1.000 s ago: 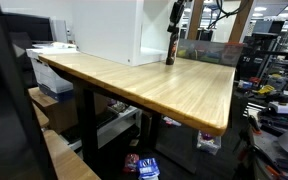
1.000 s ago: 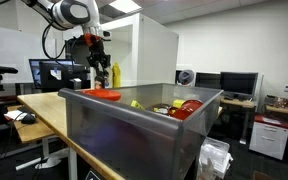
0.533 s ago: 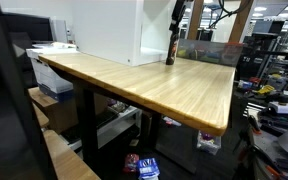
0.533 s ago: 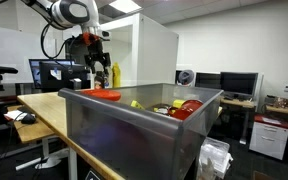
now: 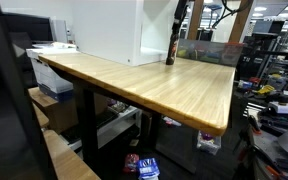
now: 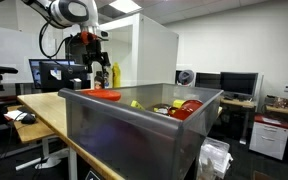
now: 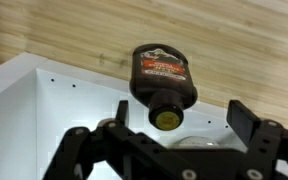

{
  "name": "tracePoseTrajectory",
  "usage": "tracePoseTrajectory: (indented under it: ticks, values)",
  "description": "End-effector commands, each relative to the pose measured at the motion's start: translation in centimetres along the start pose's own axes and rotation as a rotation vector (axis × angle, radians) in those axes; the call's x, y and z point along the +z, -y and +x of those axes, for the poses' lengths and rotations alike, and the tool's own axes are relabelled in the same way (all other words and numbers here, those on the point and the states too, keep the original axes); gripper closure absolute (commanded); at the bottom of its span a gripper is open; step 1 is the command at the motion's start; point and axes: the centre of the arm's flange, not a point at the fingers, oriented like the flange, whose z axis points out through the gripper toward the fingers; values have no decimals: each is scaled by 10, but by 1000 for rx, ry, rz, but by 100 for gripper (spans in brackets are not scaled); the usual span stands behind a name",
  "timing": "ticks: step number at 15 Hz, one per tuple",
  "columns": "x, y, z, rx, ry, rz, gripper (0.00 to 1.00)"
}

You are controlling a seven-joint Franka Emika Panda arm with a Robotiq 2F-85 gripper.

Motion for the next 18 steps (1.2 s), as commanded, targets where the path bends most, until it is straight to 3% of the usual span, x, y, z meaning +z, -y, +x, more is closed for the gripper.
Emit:
tracePoseTrajectory:
  ticks: [1,3,6,8,10,18]
  values:
    - [-3,1,-10,41,24,-22,0]
    - [-1,1,-10,69,22,-30,0]
    - [1,1,-8,106,5,-57,12]
    - [2,1,-8,123,8,-66,33]
    - [3,2,-7,135,10,-71,45]
    - [4,7,-5,139,-18,-87,85]
